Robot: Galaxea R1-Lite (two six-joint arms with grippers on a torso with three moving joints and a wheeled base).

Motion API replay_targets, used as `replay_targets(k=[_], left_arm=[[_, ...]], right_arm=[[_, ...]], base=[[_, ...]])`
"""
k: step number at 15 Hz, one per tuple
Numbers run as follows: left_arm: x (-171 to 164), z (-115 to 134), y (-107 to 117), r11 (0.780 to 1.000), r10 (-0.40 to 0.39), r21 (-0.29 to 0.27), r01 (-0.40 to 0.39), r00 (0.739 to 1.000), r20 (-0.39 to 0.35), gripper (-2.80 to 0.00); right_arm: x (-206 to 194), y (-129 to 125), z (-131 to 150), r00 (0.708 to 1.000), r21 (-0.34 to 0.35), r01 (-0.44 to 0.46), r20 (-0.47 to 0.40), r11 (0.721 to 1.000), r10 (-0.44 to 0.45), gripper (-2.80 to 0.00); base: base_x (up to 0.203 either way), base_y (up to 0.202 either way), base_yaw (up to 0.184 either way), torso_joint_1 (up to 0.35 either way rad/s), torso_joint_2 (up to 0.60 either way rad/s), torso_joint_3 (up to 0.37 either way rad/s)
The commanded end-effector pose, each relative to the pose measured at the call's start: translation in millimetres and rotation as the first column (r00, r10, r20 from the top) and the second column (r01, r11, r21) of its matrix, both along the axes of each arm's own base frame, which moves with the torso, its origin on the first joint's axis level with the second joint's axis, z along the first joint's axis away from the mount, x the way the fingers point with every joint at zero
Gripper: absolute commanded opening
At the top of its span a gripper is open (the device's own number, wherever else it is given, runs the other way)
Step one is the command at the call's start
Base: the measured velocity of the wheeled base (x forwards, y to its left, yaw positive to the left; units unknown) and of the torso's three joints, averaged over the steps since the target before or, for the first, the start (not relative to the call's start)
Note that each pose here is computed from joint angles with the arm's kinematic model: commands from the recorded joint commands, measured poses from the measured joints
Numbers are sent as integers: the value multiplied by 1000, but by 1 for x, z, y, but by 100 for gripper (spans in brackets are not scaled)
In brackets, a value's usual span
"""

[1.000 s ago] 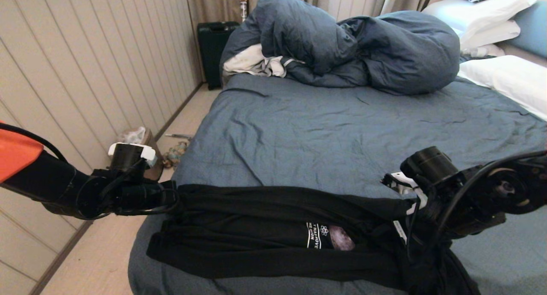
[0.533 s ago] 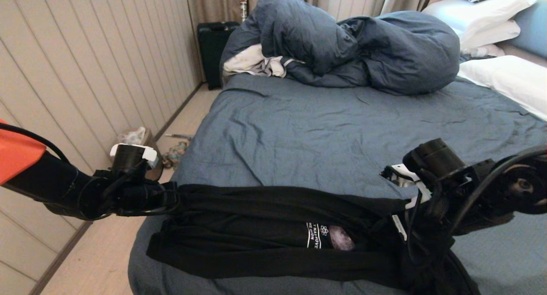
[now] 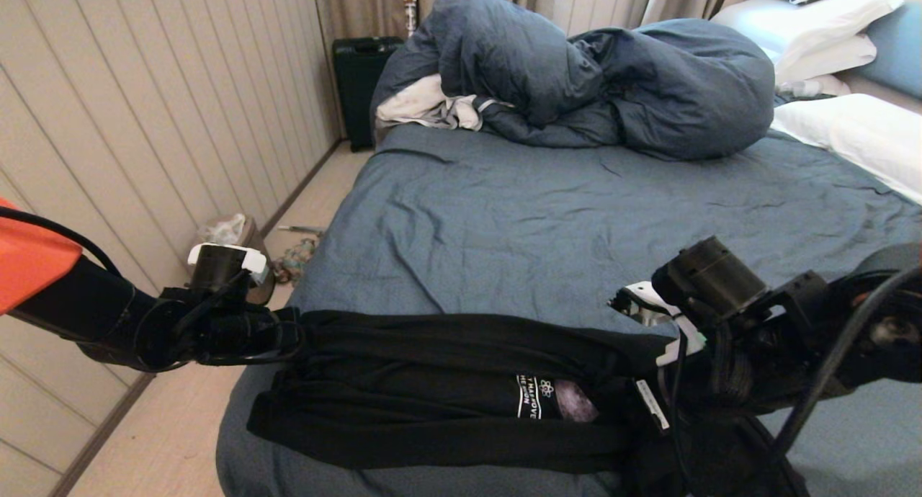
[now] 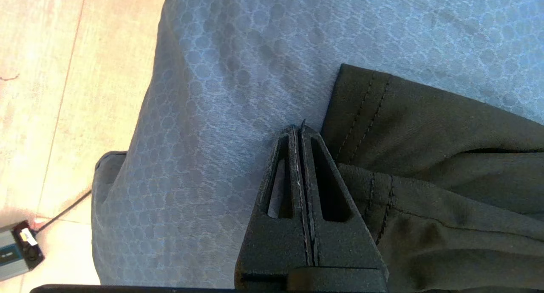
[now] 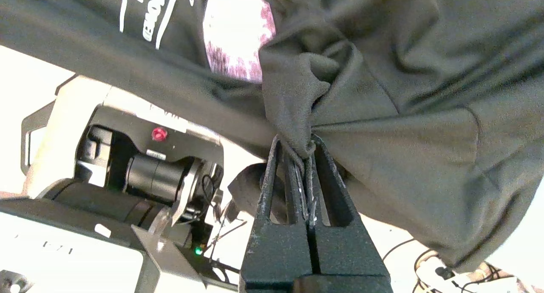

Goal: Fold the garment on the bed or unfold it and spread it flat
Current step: Fold the black T-shirt

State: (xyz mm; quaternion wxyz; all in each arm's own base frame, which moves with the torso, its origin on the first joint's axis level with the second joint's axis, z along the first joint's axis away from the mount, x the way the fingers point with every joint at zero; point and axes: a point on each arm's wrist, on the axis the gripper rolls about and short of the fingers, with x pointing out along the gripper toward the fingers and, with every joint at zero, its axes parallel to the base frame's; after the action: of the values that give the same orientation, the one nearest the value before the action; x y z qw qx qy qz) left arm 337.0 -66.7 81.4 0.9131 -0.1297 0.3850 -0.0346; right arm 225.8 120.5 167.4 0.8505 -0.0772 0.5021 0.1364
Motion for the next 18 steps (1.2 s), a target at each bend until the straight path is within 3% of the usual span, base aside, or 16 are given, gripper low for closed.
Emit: replay_targets(k=[1,3,4,9,15,16,18], left_arm=[[0,-2,-1,1000,0,-1,0,1000,-5,-280],[0,-2,-1,1000,-2,-1,2,1000,-6,-280],[0,-2,-1,1000,-2,-2,2,1000,-8,-280],[0,-4,-2,1000,-4,-1,4,1000,-11,-280],[0,-3,-2,1000,-1,-2,1,1000,-8,-280],[0,-3,-1,1000,0,-2,0,1000,-8,-280],[-2,0,-1,1000,-1,-4,1,1000,-2,-280]], right_arm=[[9,4,-12,999,-22,3,-39,1000,-4,-280],[14,5,-15,999,-27,16,-47,1000,-18,-280],[14,5,-15,999,-29,19,-45,999,-20,0],[12,-7,-1,998,4,55,-1,998,-55,0],[2,-64,39,971,91,193,124,977,-204,0],[-2,-70,41,967,99,206,128,973,-218,-280],[-11,-75,40,965,105,217,127,970,-230,-280]], base=[[0,0,0,0,0,0],[0,0,0,0,0,0],[0,0,0,0,0,0],[0,0,0,0,0,0],[0,0,0,0,0,0],[0,0,0,0,0,0],[0,0,0,0,0,0]])
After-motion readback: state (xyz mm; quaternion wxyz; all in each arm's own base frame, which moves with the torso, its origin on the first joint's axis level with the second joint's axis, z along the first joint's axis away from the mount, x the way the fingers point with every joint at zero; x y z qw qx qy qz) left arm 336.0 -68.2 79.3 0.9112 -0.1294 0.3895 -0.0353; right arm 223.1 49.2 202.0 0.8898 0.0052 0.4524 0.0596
